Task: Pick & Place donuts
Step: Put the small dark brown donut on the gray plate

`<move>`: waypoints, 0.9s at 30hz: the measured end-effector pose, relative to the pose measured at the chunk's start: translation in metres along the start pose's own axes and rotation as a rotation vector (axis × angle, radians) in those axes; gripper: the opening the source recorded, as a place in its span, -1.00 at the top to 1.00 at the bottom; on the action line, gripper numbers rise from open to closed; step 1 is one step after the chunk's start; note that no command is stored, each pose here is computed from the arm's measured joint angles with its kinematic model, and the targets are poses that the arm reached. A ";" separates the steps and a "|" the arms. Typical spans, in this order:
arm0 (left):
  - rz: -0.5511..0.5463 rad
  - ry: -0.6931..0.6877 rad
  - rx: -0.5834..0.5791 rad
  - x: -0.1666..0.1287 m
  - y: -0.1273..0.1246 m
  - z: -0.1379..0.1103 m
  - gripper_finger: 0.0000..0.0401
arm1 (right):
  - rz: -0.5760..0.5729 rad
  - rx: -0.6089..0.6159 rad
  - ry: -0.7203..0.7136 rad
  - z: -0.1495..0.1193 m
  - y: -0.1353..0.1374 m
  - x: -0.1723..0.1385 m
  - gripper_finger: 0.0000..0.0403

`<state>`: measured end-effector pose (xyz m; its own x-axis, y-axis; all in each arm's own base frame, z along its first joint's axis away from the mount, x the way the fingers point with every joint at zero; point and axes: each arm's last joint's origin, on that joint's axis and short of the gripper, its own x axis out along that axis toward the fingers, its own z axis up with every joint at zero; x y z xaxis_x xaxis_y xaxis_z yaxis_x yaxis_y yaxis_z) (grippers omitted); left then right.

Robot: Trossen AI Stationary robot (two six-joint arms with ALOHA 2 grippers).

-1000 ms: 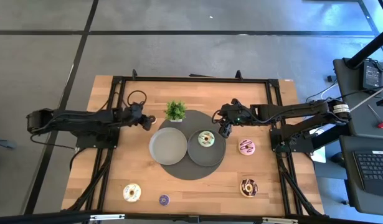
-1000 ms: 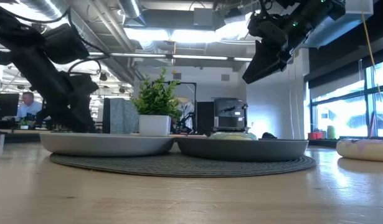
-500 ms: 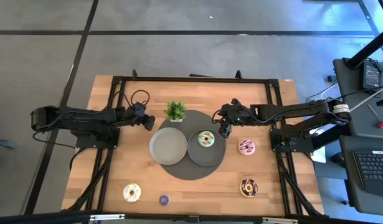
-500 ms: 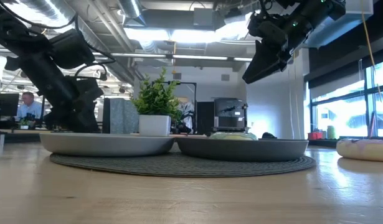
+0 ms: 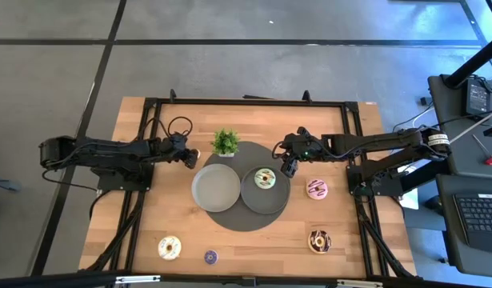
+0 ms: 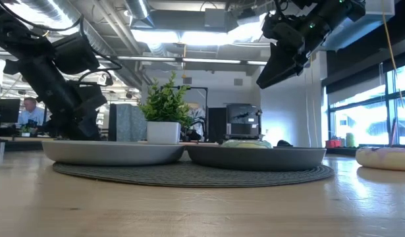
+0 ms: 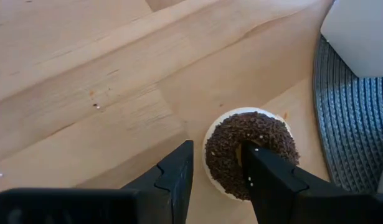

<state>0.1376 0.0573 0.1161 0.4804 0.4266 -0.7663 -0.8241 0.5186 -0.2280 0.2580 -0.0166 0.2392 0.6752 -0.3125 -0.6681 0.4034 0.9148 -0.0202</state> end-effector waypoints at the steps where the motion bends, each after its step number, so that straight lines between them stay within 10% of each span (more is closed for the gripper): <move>1: -0.004 0.001 -0.001 0.000 0.000 0.000 0.39 | 0.000 0.000 0.000 0.000 0.000 0.000 0.18; 19: -0.203 -0.051 0.029 -0.002 -0.013 0.010 0.93 | 0.000 -0.001 0.001 0.000 0.000 0.000 0.18; 27: -0.330 -0.015 0.213 -0.020 -0.048 0.010 0.94 | 0.000 -0.001 0.001 0.000 0.000 0.000 0.18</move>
<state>0.1706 0.0317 0.1483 0.7148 0.2214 -0.6633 -0.5447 0.7712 -0.3296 0.2580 -0.0166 0.2392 0.6747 -0.3125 -0.6687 0.4031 0.9149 -0.0208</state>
